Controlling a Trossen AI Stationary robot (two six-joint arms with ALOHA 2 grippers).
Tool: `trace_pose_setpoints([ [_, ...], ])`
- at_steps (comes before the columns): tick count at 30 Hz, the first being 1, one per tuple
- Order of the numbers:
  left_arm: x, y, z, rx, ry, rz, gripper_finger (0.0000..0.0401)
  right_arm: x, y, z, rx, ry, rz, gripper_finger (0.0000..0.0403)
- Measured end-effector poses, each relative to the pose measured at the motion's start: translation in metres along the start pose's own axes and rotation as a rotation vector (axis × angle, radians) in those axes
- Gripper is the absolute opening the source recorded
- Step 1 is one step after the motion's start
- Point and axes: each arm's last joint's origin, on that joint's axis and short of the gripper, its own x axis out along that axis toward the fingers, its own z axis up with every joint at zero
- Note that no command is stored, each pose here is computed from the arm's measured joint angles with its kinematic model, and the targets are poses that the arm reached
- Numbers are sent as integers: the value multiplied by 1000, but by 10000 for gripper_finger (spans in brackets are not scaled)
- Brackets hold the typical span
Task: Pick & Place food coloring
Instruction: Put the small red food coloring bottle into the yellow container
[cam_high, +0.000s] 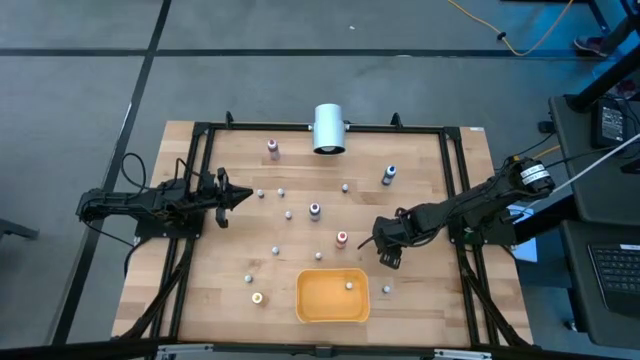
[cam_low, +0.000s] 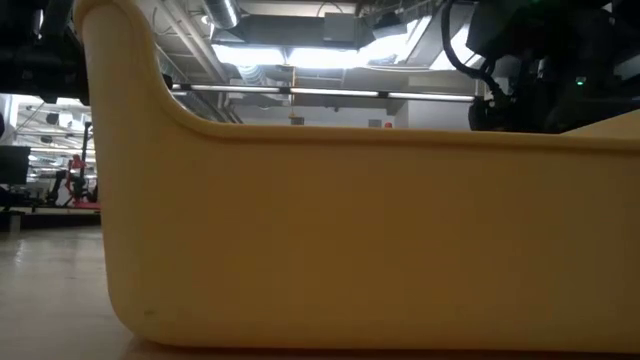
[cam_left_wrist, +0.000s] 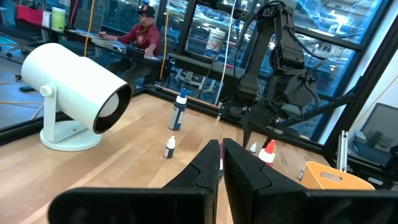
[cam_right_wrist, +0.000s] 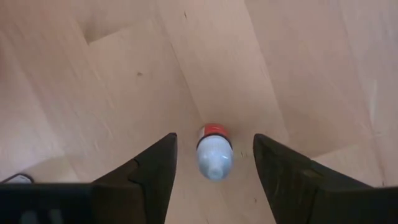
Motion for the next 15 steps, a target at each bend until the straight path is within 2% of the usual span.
trace_pose_setpoints([
  [15,0,0,0,0,0,1,17,0,0,0,1,-1,0,85],
])
